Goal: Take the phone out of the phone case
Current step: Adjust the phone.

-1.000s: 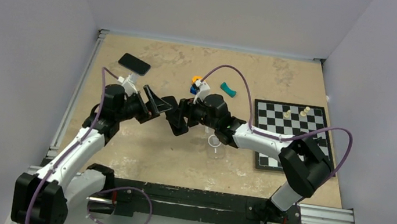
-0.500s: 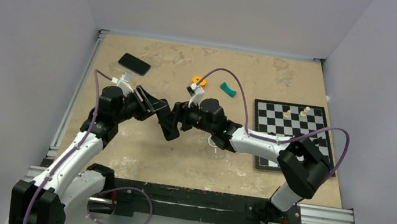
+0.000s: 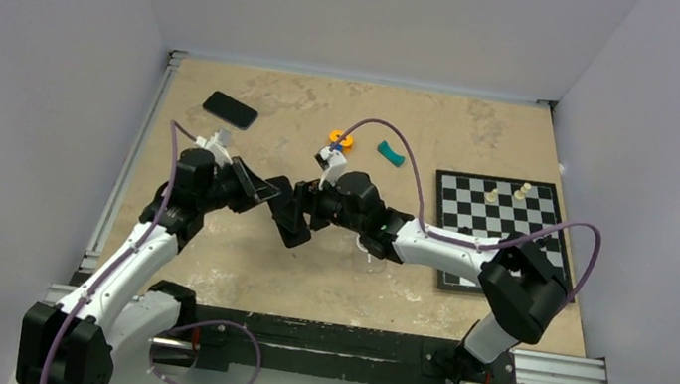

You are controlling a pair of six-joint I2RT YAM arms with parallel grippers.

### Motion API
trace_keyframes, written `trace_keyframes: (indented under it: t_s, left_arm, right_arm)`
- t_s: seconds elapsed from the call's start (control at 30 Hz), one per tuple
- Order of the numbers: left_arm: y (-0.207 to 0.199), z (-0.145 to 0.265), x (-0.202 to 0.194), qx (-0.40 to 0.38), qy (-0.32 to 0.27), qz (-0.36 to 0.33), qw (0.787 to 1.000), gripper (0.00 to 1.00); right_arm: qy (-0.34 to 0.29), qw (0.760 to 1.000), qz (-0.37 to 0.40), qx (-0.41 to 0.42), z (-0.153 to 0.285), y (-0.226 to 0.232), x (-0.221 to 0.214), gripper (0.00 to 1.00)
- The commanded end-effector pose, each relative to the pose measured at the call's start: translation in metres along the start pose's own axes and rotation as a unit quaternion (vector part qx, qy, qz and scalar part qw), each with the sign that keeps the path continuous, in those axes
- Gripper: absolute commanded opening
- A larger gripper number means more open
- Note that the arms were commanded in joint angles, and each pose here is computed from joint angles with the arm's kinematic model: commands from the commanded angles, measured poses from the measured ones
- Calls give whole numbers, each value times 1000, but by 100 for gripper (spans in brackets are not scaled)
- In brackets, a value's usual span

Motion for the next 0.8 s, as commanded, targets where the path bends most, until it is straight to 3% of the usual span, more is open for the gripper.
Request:
trace_keyframes:
  t_s: [0.0,0.1,0.2,0.57,0.77]
  left_arm:
    - [-39,9,15,-98,9,-89,991,0]
    - [-50,15,16,-131,25,-134,982,0]
    - [-59,19,14,-176,40,-166,970,0]
    - [-82,35,4,-297,91,-187,932,0]
    - [-92,44,1,-346,96,-183,915,0]
  right_arm:
    - [39,993,50,100,22,41,21,43]
    - [86,987,57,127,41,28,12,63]
    - [129,976,52,167,62,13,4,67]
    - [157,952,42,259,83,15,4,68]
    - [140,937,20,320,80,33,16,58]
Point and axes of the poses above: each gripper's point midway between its finger pads, its own z axis back along the fingers, its own y axis along the line the jaws close on, x = y × z, the point moved 6 cm from there along z, back along the fingers, and after that the axes turned 8 degrees about -z, right-handed, at the moved point
